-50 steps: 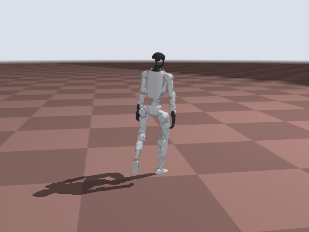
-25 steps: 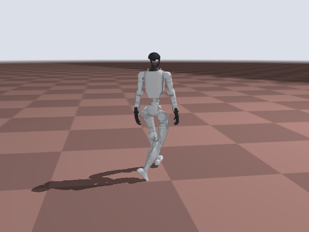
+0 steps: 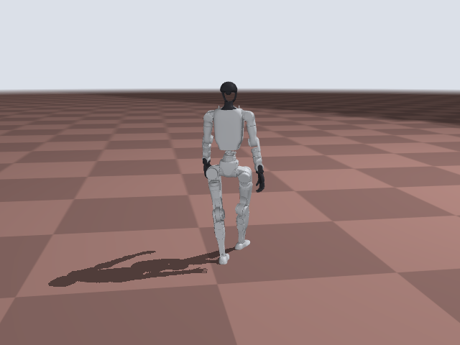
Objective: Upper body actions
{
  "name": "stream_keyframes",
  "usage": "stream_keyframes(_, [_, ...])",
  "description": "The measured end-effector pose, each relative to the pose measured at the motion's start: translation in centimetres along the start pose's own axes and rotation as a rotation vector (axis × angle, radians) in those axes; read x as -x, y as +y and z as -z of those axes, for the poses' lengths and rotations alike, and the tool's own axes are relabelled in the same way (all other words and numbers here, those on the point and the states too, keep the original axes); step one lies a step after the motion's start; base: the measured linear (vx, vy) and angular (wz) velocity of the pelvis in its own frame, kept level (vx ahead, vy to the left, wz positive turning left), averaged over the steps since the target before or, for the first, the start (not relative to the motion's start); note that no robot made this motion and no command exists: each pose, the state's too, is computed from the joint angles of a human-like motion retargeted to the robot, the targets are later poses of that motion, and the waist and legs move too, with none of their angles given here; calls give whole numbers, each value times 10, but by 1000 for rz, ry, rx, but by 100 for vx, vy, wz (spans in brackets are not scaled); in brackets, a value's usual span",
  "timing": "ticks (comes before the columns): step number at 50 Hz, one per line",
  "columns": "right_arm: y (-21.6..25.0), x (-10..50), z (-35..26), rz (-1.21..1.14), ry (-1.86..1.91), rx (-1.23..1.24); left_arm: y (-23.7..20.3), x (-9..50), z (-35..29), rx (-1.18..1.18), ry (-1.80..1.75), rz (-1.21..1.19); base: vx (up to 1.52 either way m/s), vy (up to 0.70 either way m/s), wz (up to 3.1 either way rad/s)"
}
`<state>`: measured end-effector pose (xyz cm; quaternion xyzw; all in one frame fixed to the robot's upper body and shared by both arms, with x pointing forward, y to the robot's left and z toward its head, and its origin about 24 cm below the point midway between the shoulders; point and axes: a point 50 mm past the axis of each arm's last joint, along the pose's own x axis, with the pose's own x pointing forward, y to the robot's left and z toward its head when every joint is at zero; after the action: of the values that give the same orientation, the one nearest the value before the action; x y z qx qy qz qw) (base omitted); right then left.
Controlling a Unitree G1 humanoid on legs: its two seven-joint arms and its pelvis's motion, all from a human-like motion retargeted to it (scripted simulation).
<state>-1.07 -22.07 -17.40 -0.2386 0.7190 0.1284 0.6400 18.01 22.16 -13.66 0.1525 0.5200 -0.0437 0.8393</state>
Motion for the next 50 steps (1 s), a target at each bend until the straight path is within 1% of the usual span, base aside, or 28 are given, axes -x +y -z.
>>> stream_keyframes(5, [1, -1, -9, -62, -27, 98, -23, 8, 64, 58, 184, 61, 57, -41, 43])
stream_keyframes(7, [-4, 0, -22, -41, -96, 167, -34, 16, 97, 100, 307, 90, 43, -46, 43])
stream_keyframes(12, [-14, 3, -43, 49, -218, 291, -41, 41, 154, 138, 544, 143, 46, -46, 18])
stream_keyframes(17, [-14, 5, -56, 74, -249, 304, -58, 63, 194, 219, 631, 140, 33, -40, -61])
stream_keyframes(25, [-16, 3, -51, 59, -202, 250, -116, 109, 242, 407, 825, 268, 42, -17, -71])
stream_keyframes(31, [-15, 1, -31, 49, -118, 244, -125, 113, 245, 347, 808, 338, 57, -11, -8])
stream_keyframes(35, [-4, 0, 3, 10, 18, 197, -116, 106, 241, 284, 790, 319, 77, -9, -54])
stream_keyframes(38, [5, 1, 18, -45, 97, 135, -101, 94, 231, 313, 736, 262, 62, -9, -76])
stream_keyframes(43, [2, 0, -1, -81, 22, 64, -75, 59, 188, 407, 588, 152, 43, -4, -62])
stream_keyframes(46, [-11, 1, -23, -38, -65, 113, -63, 43, 161, 507, 466, 92, 35, 0, -16])
stream_keyframes(50, [-20, 4, -54, 34, -200, 133, -40, 27, 126, 527, 332, 64, 23, -6, -8])
